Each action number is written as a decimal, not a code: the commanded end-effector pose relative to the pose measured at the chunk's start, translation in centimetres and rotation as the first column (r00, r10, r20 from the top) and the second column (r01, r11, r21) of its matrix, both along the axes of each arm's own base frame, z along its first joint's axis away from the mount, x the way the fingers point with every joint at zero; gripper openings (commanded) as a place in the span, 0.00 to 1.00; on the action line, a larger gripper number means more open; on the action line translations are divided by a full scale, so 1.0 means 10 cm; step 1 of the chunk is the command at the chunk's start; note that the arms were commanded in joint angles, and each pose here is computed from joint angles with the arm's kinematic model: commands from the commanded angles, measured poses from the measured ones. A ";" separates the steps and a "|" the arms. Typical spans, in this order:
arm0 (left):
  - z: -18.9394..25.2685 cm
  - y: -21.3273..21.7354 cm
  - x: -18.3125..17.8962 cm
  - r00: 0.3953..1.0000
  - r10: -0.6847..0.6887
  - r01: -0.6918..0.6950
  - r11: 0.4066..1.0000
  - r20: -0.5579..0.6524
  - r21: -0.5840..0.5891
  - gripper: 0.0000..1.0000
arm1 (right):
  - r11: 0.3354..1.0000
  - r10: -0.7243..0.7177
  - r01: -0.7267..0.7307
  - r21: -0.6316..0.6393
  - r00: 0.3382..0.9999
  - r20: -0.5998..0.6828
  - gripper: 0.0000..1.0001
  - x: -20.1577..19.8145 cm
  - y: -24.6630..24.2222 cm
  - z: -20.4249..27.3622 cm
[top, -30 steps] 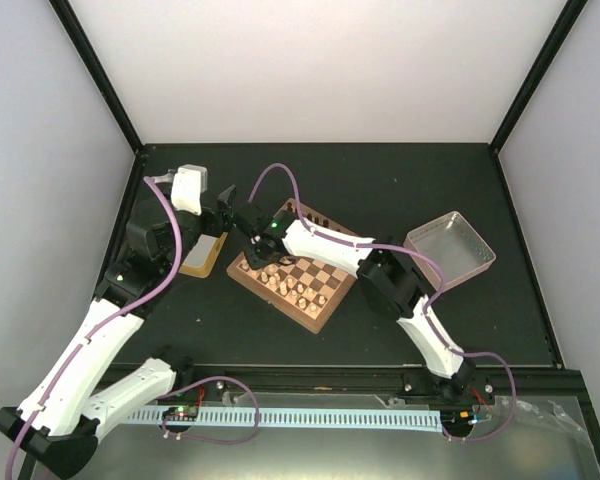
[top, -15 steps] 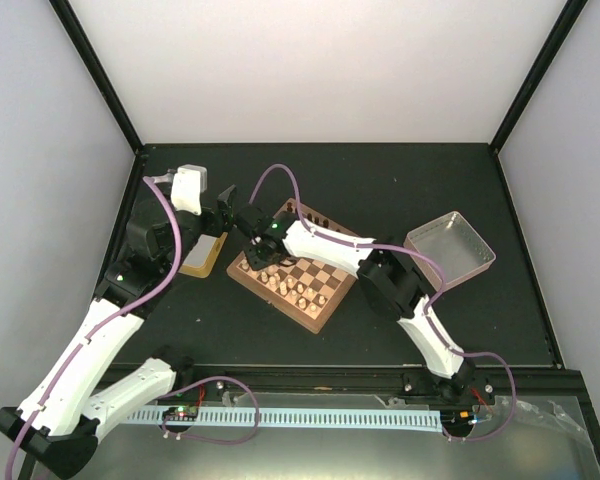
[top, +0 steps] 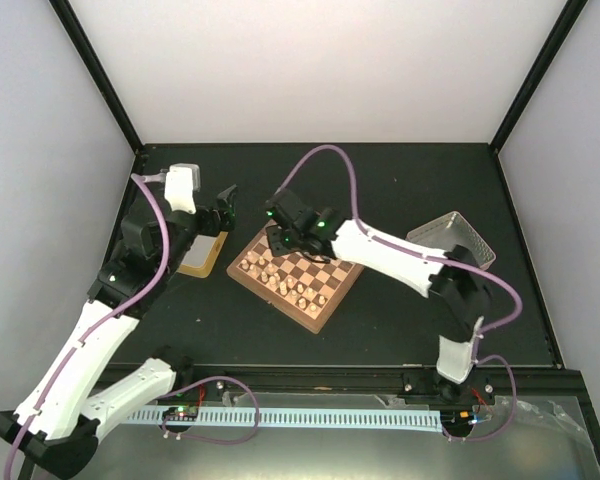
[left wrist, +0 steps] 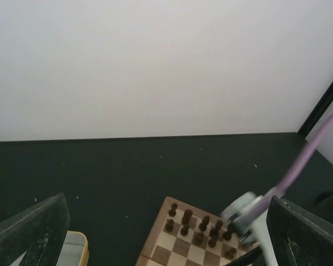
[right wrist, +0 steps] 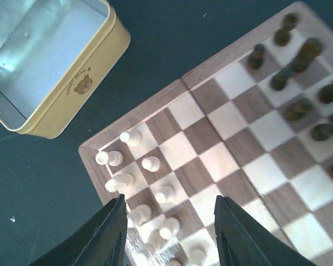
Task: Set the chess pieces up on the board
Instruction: Reset both arms
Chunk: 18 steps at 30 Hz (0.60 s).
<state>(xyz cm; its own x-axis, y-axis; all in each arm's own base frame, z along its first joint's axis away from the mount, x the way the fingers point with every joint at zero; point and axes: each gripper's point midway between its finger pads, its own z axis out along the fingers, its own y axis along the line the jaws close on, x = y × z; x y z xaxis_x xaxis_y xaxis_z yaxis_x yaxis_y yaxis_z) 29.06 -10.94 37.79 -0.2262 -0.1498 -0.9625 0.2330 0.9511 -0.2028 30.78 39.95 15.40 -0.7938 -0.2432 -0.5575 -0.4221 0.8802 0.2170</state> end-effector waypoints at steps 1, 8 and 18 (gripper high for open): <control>-0.09 -0.05 -0.17 0.996 -0.069 0.067 0.997 -0.057 -0.029 0.99 | 0.990 -0.108 0.100 0.099 0.991 0.083 0.46 0.10 -0.35 0.33; -0.43 -0.05 -0.38 0.988 -0.122 0.119 0.992 -0.092 -0.041 0.99 | 0.969 -0.242 0.226 0.096 0.944 0.222 0.53 -0.07 -1.23 0.62; -0.16 0.20 -0.84 0.993 -0.106 0.110 0.991 0.048 -0.079 0.99 | 0.930 -0.367 0.326 0.171 0.781 0.506 0.86 -0.56 -2.50 1.35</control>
<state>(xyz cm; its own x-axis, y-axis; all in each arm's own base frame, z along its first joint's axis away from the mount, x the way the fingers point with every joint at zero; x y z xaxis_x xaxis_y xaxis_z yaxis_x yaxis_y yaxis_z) 22.17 -10.04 35.19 -0.2366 -0.1785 -0.9551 0.3533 0.8999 -0.2557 25.92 19.62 26.16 -0.5297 0.0273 -0.8477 -0.2397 0.9539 0.1805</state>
